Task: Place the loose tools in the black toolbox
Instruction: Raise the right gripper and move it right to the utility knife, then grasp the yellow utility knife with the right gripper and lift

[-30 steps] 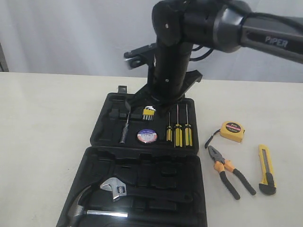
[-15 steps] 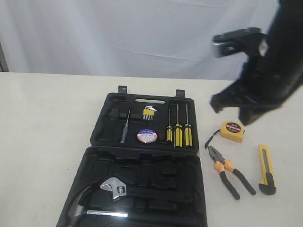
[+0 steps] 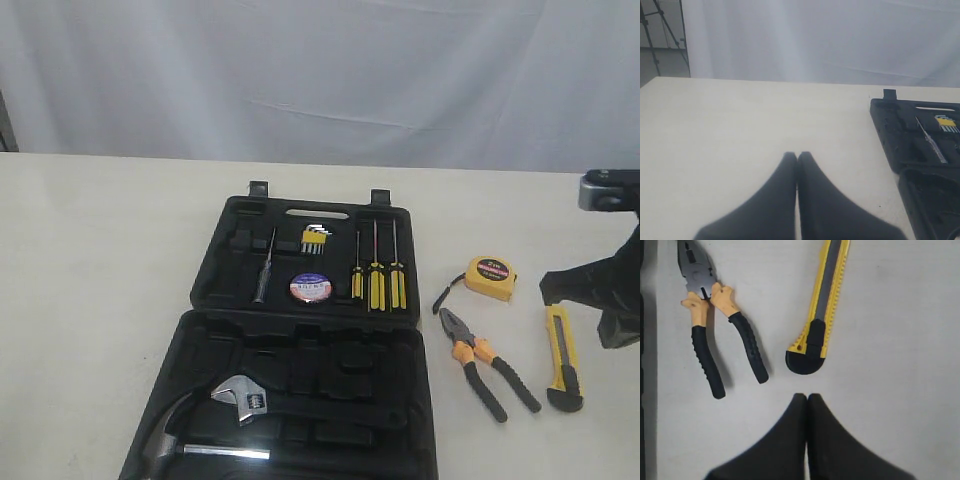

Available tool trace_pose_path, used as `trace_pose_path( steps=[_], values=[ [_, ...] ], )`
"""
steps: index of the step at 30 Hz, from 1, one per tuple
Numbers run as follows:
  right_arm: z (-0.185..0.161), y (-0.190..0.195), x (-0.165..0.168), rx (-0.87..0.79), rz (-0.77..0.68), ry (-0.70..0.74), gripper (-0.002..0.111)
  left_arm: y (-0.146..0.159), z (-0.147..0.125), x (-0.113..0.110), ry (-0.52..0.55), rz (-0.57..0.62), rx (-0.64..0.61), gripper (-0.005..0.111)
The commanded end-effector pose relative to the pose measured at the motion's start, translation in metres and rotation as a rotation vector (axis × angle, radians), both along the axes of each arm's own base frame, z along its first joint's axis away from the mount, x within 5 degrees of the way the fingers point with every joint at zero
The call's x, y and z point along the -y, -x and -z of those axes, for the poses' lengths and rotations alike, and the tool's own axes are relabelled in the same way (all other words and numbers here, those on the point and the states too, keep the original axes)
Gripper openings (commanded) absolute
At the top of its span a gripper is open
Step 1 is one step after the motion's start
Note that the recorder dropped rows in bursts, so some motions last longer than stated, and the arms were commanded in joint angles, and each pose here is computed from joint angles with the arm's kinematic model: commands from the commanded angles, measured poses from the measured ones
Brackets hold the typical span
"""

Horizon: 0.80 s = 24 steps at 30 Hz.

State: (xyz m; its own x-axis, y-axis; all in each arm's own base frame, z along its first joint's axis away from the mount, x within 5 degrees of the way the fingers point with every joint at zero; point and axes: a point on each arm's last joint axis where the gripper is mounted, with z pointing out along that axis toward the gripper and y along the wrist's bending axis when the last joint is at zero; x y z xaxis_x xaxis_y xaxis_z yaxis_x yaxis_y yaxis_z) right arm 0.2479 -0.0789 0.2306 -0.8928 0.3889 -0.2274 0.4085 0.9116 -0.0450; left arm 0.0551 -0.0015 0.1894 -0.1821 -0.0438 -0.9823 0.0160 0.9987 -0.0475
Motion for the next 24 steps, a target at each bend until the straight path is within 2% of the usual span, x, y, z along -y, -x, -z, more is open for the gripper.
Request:
trace_pose_path(
  steps=[1, 4, 5, 6, 8, 14, 24],
  values=[
    [0.025, -0.011, 0.006, -0.05, 0.022, -0.004, 0.003, 0.0, 0.001, 0.0, 0.004, 0.002, 0.001, 0.0],
    [0.04, -0.018, 0.008, -0.063, 0.035, -0.008, 0.019, 0.0, 0.001, 0.0, 0.004, 0.002, 0.001, 0.0],
    [0.044, -0.021, 0.009, -0.057, 0.037, -0.014, 0.027, 0.0, 0.001, 0.0, 0.004, 0.002, 0.001, 0.0],
    [0.05, -0.026, 0.009, -0.042, 0.047, -0.017, 0.043, 0.0, 0.001, 0.0, 0.004, 0.002, 0.001, 0.0],
    [0.055, -0.032, 0.011, -0.003, 0.065, -0.016, 0.052, 0.0, 0.001, 0.0, 0.004, 0.002, 0.001, 0.0],
    [0.065, -0.043, 0.017, 0.063, 0.078, 0.032, 0.051, 0.0, 0.001, 0.0, 0.004, 0.002, 0.001, 0.0],
    [0.111, -0.054, 0.023, 0.014, 0.118, 0.035, 0.051, 0.0, 0.001, 0.0, 0.004, 0.002, 0.001, 0.0]
  ],
)
